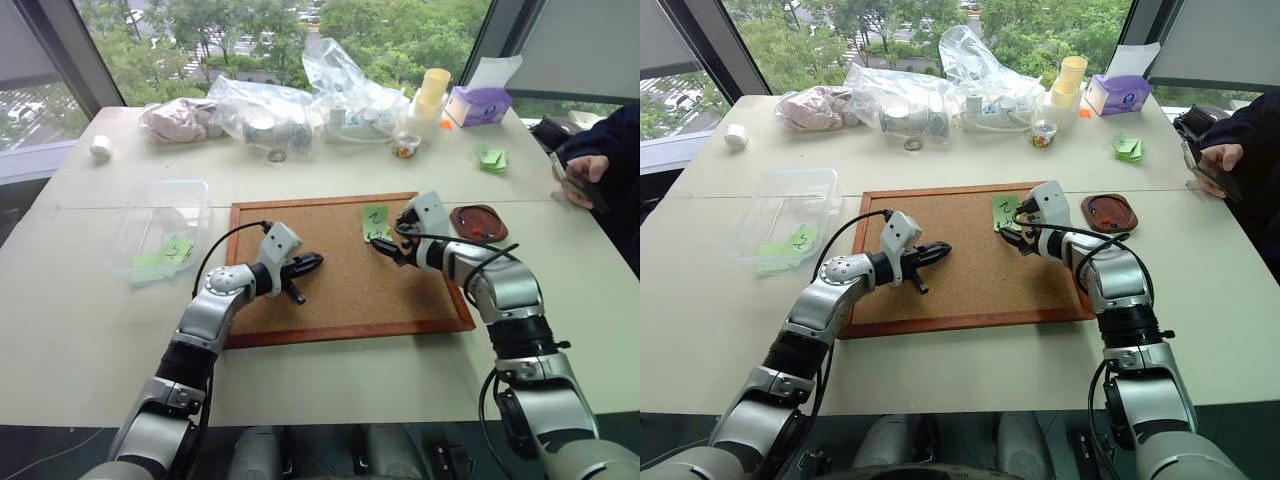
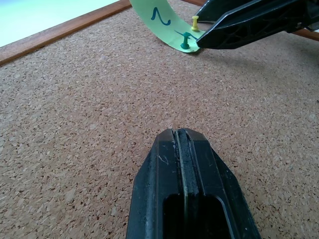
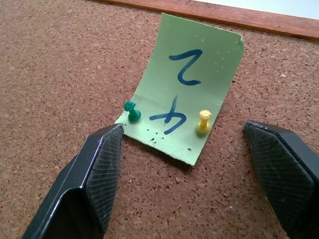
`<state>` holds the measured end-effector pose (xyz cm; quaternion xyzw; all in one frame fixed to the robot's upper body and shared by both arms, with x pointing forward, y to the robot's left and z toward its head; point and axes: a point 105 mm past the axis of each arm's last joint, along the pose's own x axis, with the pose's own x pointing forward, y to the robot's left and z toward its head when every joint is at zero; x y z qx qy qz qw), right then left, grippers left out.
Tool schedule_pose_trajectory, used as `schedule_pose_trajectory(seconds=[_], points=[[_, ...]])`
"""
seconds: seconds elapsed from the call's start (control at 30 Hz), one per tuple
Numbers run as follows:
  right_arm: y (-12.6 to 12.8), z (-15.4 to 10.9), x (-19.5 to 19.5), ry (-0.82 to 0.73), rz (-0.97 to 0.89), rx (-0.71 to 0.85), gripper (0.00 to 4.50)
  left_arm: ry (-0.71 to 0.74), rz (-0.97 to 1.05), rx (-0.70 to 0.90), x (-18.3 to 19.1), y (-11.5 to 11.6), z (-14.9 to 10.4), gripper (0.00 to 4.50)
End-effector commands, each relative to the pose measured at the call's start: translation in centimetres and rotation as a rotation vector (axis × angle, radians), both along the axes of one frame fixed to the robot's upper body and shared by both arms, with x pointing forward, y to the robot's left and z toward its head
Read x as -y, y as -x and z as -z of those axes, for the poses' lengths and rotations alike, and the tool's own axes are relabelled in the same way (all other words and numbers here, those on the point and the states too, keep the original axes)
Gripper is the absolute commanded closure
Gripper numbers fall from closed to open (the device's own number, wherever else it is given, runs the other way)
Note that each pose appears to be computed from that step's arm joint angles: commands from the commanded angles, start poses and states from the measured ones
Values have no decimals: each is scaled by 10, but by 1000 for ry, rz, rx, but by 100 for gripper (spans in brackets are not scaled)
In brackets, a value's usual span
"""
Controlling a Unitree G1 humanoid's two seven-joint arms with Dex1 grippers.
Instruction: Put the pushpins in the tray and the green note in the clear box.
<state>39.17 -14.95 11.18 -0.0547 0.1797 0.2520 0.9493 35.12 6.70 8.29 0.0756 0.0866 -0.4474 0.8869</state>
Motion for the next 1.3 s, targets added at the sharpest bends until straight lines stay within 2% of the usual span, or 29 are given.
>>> schedule_pose_trajectory(seconds=[0.03, 0.13, 0.17, 0.33, 0.47, 0.57, 0.77, 0.93, 1.13, 1.3], points=[[-8, -15, -2, -13, 8, 57, 60, -58, -17, -128, -8, 11, 36, 450], [-12, -17, 0, -14, 20, 64, 142, -58, -15, -129, -7, 12, 36, 450], [-12, -17, 1, -14, 21, 66, 185, -59, -14, -129, -7, 12, 36, 450], [-13, -14, 0, -5, 17, 63, 443, -61, -15, -130, -8, 13, 37, 450], [-9, -12, -5, 32, -12, 73, 448, -62, -18, -133, -9, 13, 37, 450], [-8, -22, 0, 48, -3, 111, 448, -63, -20, -136, -10, 14, 38, 450], [-6, -72, 29, 30, 76, 216, 448, -66, -21, -149, -10, 17, 42, 450], [-5, -91, 55, 11, 160, 239, 448, -67, -15, -156, -10, 18, 44, 450], [-14, -80, 130, 50, 455, 228, 448, -70, -11, -155, -10, 17, 44, 450], [-19, -57, 151, 16, 529, 167, 448, -68, -13, -151, -9, 16, 43, 450]])
